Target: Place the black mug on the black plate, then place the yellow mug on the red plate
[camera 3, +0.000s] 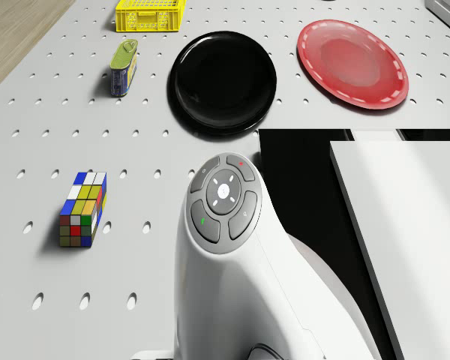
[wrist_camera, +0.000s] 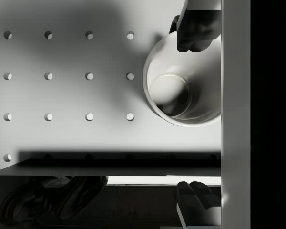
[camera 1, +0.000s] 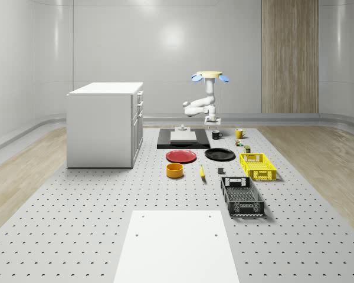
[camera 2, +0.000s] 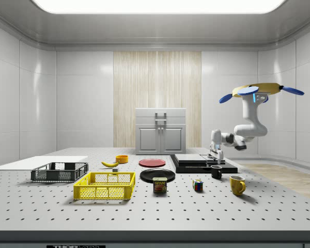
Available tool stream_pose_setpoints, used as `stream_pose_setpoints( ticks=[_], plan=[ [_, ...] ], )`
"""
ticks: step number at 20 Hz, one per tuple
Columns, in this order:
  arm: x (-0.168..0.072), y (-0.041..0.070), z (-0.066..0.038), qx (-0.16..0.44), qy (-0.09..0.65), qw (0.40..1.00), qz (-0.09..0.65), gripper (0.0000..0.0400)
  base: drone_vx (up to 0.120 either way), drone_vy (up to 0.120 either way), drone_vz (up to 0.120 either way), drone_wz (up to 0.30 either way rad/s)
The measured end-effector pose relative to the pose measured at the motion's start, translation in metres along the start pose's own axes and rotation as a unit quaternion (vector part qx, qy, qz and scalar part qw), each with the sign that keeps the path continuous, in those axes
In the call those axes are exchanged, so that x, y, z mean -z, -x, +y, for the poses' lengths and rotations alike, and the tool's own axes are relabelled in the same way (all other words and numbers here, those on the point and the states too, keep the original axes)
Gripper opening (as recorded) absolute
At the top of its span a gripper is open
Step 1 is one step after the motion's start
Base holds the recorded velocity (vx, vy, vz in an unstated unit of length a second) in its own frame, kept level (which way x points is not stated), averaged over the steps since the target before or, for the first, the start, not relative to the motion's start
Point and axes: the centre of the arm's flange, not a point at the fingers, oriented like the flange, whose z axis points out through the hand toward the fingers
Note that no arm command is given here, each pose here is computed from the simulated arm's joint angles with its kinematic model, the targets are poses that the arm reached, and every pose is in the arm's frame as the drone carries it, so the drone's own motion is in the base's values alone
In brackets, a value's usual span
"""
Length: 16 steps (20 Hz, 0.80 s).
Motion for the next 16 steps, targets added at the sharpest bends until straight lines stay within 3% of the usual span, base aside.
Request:
stream_pose_setpoints(
  ticks=[6, 16],
  plan=[
    [-0.025, -0.006, -0.005, 0.0, 0.0, 1.0, 0.0, 0.04, 0.0, 0.0, 0.0, 0.0],
    [-0.046, -0.016, -0.013, 0.0, 0.0, 1.0, 0.0, 0.04, 0.0, 0.0, 0.0, 0.0]
  ],
)
